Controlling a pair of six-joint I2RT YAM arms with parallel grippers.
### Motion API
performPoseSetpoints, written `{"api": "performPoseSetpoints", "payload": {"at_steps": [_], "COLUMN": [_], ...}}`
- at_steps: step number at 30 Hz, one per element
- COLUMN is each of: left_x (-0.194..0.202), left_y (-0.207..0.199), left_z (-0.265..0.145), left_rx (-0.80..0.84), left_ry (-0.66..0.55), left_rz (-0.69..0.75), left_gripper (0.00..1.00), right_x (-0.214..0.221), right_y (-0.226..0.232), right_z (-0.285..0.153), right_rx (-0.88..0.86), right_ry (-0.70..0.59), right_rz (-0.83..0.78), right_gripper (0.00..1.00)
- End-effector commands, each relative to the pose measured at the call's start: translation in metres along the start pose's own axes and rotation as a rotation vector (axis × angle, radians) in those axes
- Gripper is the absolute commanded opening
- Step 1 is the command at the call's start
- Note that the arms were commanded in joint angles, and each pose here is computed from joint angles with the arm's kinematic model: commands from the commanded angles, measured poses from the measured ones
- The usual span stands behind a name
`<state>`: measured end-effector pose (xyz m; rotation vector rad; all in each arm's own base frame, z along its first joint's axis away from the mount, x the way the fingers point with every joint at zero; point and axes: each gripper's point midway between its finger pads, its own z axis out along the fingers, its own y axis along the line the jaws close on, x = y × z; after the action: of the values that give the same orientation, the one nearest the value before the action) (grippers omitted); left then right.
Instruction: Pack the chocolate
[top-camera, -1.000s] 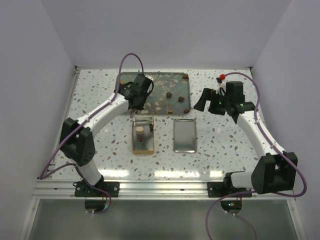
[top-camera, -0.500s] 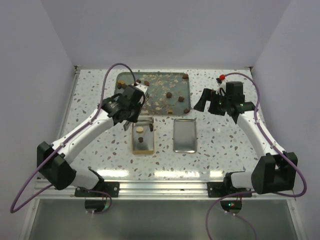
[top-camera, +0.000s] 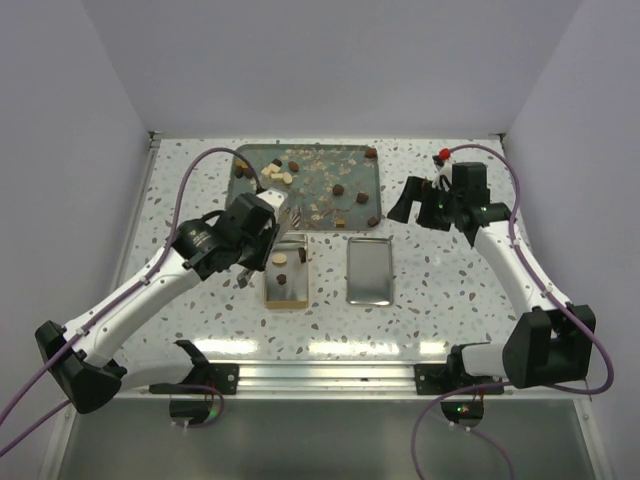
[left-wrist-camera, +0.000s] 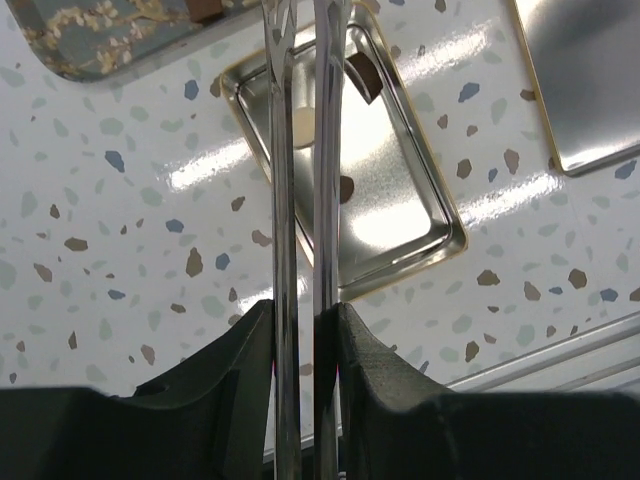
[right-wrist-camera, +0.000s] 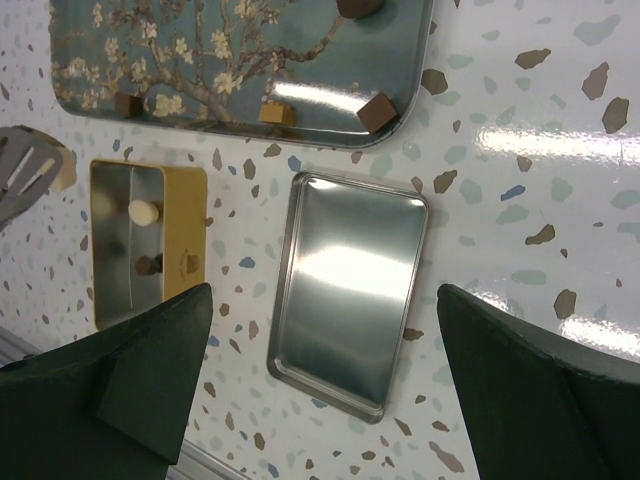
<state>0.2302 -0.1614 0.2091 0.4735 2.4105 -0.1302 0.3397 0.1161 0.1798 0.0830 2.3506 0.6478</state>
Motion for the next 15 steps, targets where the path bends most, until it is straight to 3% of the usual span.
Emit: {"api": "performPoseSetpoints", "payload": {"at_steps": [1,15], "left_x": [0.024,0.050], "left_y": [-0.005,-0.001], "left_z": [-0.009,-0.009], "left_rx": [0.007,-0.030], "left_ry": [0.059,0.120], "left_rz": [-0.006,0.000], "left_gripper": [0.30,0.35], "right_x": [-0.011,0.002], "right_y": [0.010,0.006], "right_z": [-0.011,-0.016], "right_rx": [-0.019,-0.010], "right_ry": [-0.039,-0.027], "right_rz": [-0.028,-0.019], "right_gripper": [0.98,0.98]}}
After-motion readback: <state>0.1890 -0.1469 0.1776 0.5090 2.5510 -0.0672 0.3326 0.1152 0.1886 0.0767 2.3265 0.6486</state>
